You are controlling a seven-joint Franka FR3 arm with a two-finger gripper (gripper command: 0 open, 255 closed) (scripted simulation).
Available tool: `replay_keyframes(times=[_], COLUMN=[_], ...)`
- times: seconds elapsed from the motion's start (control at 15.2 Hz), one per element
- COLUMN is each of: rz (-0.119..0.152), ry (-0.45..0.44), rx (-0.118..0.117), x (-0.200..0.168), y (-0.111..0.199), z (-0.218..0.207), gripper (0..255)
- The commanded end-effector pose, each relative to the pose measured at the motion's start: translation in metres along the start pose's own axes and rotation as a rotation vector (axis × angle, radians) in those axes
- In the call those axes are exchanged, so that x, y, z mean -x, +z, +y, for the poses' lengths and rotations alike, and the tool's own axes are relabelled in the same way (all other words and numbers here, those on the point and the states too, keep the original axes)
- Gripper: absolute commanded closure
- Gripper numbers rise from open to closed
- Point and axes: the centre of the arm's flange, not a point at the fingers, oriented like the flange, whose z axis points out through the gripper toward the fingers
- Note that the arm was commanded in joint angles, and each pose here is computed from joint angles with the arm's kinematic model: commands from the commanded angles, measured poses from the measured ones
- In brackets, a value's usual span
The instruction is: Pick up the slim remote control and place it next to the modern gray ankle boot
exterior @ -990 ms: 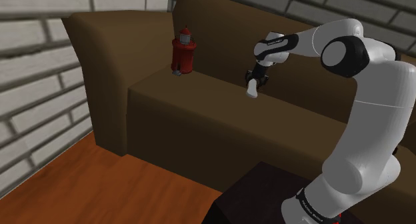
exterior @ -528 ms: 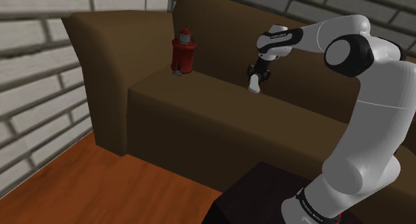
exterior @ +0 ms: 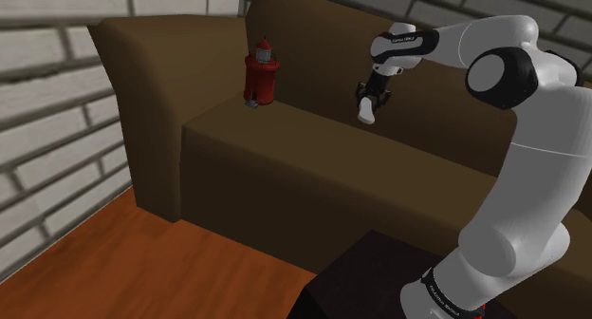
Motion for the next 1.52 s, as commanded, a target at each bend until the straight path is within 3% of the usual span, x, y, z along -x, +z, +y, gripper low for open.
replay_keyframes(times=[0.0,1.45], rz=[0.000,0.000], ry=[0.000,0.000], rx=[0.000,0.000], x=[0.000,-0.009], y=[-0.010,-0.126], z=[0.000,0.002], gripper=[255,255])
